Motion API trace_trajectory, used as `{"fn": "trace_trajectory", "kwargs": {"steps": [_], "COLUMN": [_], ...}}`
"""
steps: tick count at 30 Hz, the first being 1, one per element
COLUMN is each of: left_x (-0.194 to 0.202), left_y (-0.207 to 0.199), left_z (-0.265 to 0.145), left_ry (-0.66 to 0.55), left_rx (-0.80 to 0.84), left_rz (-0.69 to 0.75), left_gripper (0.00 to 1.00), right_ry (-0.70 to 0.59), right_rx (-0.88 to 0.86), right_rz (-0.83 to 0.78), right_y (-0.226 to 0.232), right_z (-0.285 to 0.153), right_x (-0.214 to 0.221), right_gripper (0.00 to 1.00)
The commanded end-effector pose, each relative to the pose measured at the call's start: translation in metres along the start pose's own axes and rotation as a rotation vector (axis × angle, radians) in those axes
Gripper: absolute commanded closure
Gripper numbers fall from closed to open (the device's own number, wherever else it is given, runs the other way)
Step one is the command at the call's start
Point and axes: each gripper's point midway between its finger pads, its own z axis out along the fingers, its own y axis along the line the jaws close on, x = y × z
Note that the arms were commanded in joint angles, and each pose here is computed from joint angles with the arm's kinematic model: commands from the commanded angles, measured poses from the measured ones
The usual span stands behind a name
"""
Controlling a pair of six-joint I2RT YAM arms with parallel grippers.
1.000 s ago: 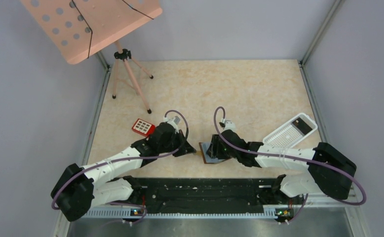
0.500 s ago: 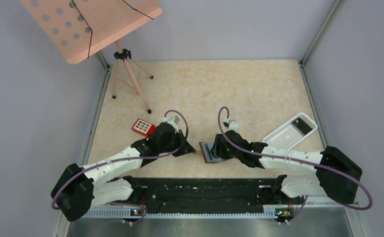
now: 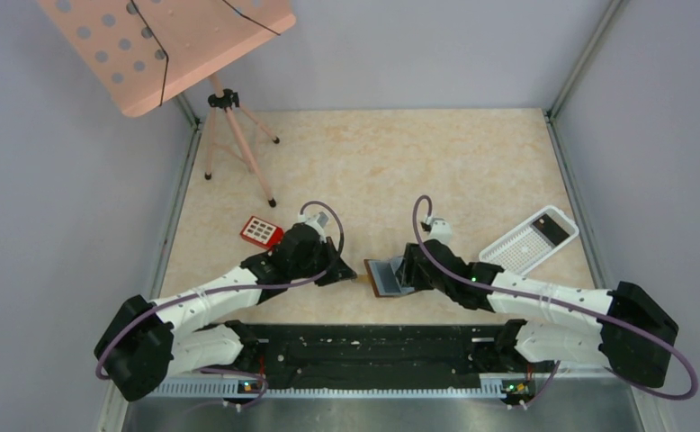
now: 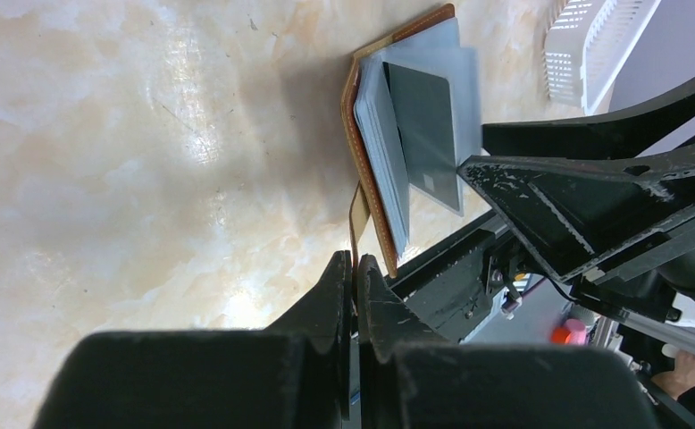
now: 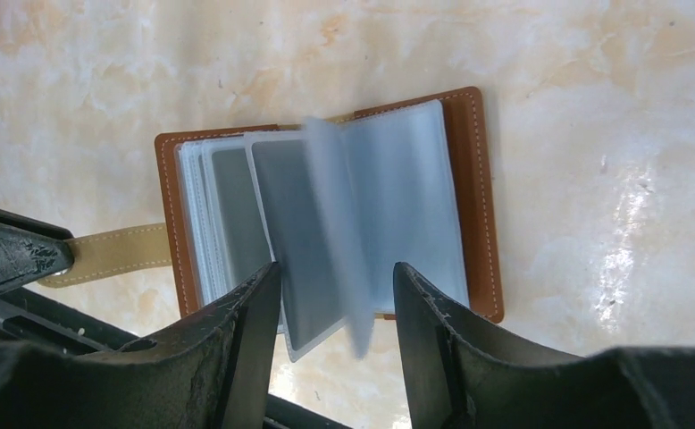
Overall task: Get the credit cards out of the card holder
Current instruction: Remove the credit card from the card holder.
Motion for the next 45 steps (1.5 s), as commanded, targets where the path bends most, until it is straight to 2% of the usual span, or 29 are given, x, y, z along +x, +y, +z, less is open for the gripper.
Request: {"fn": "trace_trajectory", "kwargs": {"steps": [1, 8, 13, 22, 26, 31, 34, 40, 45], "left_x": [-0.011, -0.011, -0.017, -0.016, -0.012, -0.015, -0.02, -0.028, -0.029], "left_y": [-0.01, -0.008, 0.013, 0.032, 0.018, 0.002, -0.002, -0.029, -0.046], "left_z": [-0.001, 0.0, 0.001, 0.009, 0.012, 0.008, 0.004, 0.001, 0.006], "left_ry": [-0.032, -0.032, -0.063, 0.024, 0.08, 0.075, 0.064, 0.049, 0.059], "left_rx": [0.018, 0.003, -0.098, -0.213, -0.178, -0.125, -0.13, -0.037, 0.043], "left_rz": [0.018, 0.022, 0.045, 0.071, 0.04, 0.025, 0.027, 0.029, 0.003], "left_gripper": [1.0, 1.0, 1.0, 0.99, 0.93, 0.91, 0.89, 0.84, 0.8], "right_ry": [-0.023, -0.042, -0.051, -0.092, -0.099, -0.109, -0.101, -0.076, -0.043], "right_rx": [0.056, 0.063, 0.071, -0.042, -0.098, -0.277, -0.313, -0.222, -0.266], "right_rz": [-0.003, 0.012, 0.01, 0.001, 0.019, 0.056, 0.068, 0.082, 0.105], "right_y": [-0.022, -0.028, -0.031, -0.003, 0.012, 0.049, 0.06, 0.037, 0.034], "right_z": [-0.004, -0.008, -0.01, -0.025, -0.028, -0.031, -0.026, -0.001, 0.006], "right_x": [-0.001, -0.006, -0.009, -0.031, -0.038, -0.044, -0.045, -0.026, -0.012], "right_gripper": [0.51, 0.51, 0.52, 0.53, 0.57, 0.63, 0.65, 0.7, 0.71]}}
